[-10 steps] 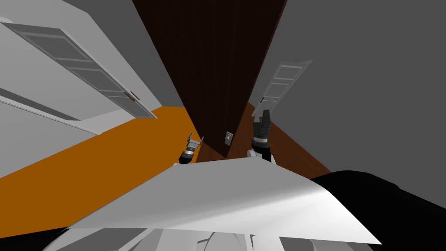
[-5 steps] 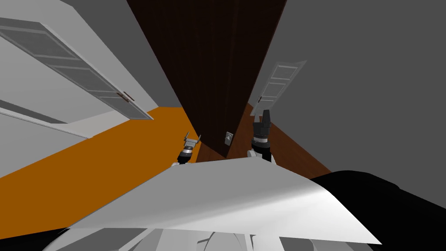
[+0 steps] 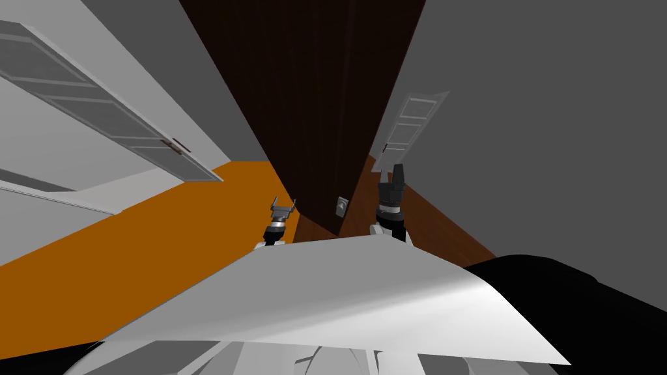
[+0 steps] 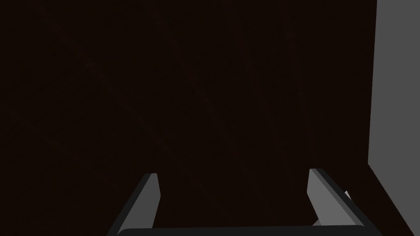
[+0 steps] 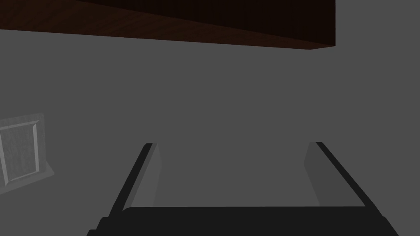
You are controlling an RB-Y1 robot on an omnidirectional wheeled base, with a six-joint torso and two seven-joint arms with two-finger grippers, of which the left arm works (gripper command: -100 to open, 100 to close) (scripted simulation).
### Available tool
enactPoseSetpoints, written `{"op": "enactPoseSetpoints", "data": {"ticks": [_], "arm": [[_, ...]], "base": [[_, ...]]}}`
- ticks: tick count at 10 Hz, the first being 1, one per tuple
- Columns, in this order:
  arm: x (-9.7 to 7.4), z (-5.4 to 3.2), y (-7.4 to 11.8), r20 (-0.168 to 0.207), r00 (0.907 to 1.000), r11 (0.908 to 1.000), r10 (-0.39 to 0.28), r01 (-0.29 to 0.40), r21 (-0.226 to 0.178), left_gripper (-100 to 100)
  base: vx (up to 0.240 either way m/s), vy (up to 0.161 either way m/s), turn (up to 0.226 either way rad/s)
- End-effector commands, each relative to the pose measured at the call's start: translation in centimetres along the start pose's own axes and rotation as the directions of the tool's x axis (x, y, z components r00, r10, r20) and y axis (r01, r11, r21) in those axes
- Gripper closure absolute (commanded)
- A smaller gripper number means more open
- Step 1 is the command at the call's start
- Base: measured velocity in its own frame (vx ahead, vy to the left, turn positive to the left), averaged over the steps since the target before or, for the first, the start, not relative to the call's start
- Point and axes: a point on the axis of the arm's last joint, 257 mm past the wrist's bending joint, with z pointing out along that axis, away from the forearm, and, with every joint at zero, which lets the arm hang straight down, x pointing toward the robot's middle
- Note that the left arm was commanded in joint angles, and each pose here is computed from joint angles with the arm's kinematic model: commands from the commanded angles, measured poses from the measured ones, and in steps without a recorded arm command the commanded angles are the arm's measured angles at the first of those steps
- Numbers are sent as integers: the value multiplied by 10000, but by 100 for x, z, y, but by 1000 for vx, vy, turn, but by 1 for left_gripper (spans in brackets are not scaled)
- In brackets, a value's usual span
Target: Push the door open
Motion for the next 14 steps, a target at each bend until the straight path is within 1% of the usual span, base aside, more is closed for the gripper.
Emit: {"op": "enactPoseSetpoints", "data": {"ticks": [1,2,4,5,6,7,9,10,11,12,14], "arm": [[45,11,125,-121,9982,9976,-591,586,-382,-100],[44,10,138,-111,9978,9970,-647,642,-433,-100],[141,31,303,-269,9874,9833,-1560,1526,-991,-100],[140,27,338,-228,9849,9793,-1716,1680,-1128,-100],[190,34,417,-268,9757,9671,-2176,2118,-1409,-100],[191,32,434,-244,9740,9645,-2252,2193,-1474,-100],[295,39,584,-259,9484,9307,-3160,3046,-2023,-100],[297,32,617,-191,9433,9228,-3313,3197,-2151,-100],[351,33,687,-164,9268,9010,-3753,3606,-2412,-100],[353,29,704,-123,9236,8960,-3832,3684,-2478,-100],[466,25,837,1,8817,8412,-4718,4502,-2996,-100]], "base": [[12,21,-74],[10,16,-47],[8,30,-103],[5,26,-49],[8,21,-84],[7,19,-47],[11,28,-105],[5,31,-47],[7,23,-82],[4,21,-39],[2,29,-120]]}}
